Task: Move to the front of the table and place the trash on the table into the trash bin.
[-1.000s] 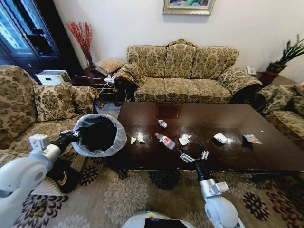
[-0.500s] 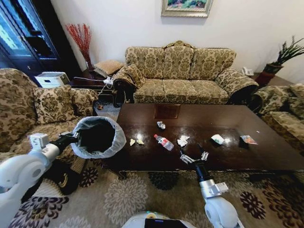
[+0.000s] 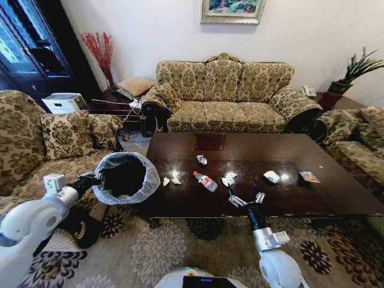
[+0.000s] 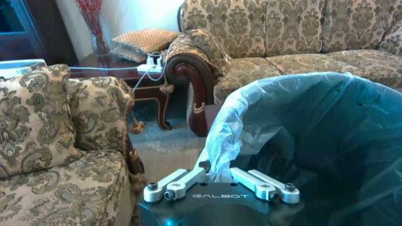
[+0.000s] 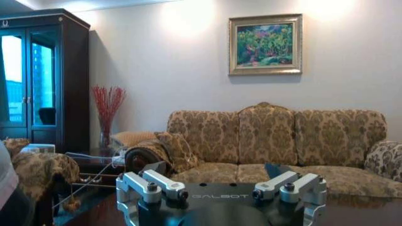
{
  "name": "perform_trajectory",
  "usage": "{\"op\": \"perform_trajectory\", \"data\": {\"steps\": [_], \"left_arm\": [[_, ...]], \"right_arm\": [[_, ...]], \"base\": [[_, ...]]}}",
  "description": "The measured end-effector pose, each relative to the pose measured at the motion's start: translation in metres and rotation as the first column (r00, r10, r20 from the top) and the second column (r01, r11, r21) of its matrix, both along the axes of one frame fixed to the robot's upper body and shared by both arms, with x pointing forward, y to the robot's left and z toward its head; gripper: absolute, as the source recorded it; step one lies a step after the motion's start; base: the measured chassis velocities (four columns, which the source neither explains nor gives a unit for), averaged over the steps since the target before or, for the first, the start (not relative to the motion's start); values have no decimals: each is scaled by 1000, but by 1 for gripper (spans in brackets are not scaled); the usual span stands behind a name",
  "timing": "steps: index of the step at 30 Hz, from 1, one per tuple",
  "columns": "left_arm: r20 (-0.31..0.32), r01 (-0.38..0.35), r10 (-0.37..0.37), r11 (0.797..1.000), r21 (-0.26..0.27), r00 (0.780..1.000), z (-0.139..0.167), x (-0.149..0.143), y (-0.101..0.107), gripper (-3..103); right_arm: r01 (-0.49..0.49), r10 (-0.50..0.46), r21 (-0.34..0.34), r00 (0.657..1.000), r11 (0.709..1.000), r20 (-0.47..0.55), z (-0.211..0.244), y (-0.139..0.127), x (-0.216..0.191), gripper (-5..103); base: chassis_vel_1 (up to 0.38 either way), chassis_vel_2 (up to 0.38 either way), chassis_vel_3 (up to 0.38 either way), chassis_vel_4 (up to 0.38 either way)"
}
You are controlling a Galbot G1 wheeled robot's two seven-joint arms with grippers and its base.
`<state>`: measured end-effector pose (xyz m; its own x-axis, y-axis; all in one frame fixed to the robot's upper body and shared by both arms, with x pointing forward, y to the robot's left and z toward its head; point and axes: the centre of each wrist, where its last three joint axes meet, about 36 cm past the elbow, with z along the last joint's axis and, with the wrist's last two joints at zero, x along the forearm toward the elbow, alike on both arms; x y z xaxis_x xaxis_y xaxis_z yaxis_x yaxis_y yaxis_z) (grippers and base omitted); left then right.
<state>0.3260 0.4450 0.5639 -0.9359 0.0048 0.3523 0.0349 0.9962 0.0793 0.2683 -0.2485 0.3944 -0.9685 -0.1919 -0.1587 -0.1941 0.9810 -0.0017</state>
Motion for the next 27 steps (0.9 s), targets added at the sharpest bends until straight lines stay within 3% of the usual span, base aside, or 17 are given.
{"op": "perform_trajectory", "data": {"steps": [12, 27], "left_arm": [[-25, -29, 30, 999, 13, 999, -17, 7, 5, 1], [46, -31, 29, 999, 32, 998, -26, 10, 6, 1]], "right_arm": [[8, -8, -2, 1000, 1000, -11, -4, 0, -1, 100], [29, -30, -17, 999, 999, -44, -10, 4, -5, 100]], "base": [[0, 0, 0, 0], [23, 23, -28, -34]]}}
